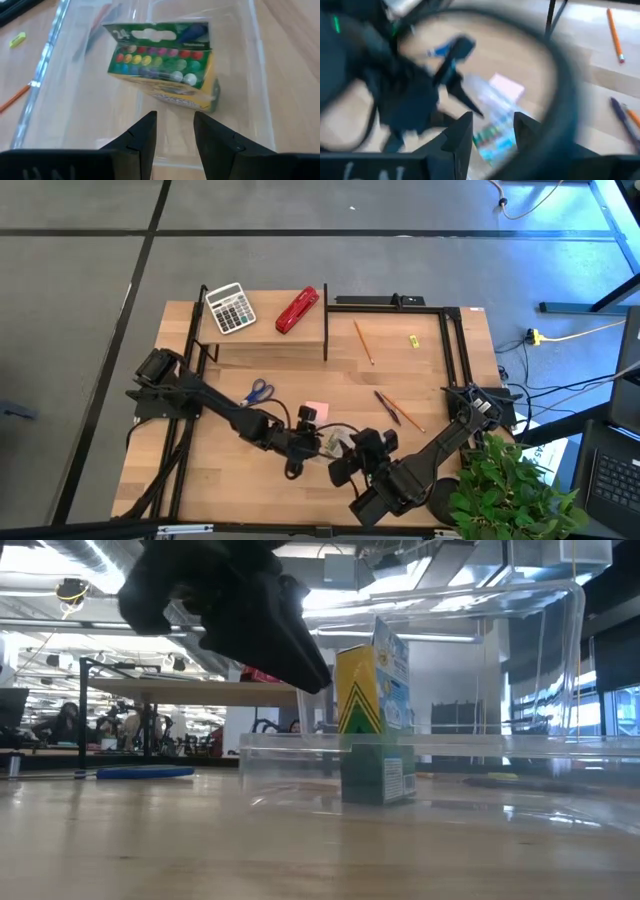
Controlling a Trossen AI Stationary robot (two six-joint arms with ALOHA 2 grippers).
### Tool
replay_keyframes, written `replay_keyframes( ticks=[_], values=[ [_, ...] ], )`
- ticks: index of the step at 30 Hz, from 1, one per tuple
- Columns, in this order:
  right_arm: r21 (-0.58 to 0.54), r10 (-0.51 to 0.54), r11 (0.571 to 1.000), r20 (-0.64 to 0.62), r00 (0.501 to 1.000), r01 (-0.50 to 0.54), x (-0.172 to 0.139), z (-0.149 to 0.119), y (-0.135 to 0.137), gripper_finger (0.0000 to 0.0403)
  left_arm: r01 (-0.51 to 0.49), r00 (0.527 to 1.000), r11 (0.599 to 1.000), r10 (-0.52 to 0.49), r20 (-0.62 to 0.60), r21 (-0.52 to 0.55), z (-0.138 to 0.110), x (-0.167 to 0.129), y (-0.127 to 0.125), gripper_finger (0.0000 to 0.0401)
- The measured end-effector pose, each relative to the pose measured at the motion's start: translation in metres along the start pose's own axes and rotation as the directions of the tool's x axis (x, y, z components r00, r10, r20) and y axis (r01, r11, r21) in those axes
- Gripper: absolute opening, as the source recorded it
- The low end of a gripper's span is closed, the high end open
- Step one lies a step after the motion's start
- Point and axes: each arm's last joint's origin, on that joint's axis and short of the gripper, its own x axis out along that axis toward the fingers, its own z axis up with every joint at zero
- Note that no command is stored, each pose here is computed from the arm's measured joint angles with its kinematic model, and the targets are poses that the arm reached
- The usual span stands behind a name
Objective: Pack school essentials
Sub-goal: Put the crayon box into the transparent supply box
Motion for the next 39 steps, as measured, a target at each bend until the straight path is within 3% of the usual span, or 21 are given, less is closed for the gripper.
replay_keyframes(
  ticks=[6, 14, 23, 36, 39],
  values=[
    [-0.134, -0.014, 0.991, -0.113, 0.993, -0.001, -0.002, -0.005, 0.0, 0.0145, 0.016, 1.0, 1.0, -0.016, 0.017, -0.009, 0.002, 0.0, 0.0, 0.0124],
    [-0.271, 0.021, 0.958, -0.258, 0.966, -0.093, -0.007, -0.013, 0.005, 0.0145, 0.036, 0.999, 0.999, -0.036, 0.028, -0.014, 0.003, 0.001, 0.0, 0.0124],
    [-0.26, 0.044, 0.959, -0.266, 0.963, -0.115, -0.01, -0.016, 0.007, 0.0145, 0.023, 1.0, 1.0, -0.022, 0.019, -0.011, -0.001, 0.011, -0.002, 0.0124],
    [-0.261, 0.048, 0.958, -0.258, 0.965, -0.117, -0.011, -0.016, 0.007, 0.0145, 0.021, 0.991, 0.999, -0.017, 0.135, -0.028, 0.011, 0.01, -0.002, 0.0124],
    [-0.263, 0.045, 0.958, -0.258, 0.965, -0.115, -0.011, -0.016, 0.006, 0.0145, 0.065, 0.988, 0.998, -0.061, 0.144, -0.024, 0.011, 0.01, -0.003, 0.0124]
  ],
)
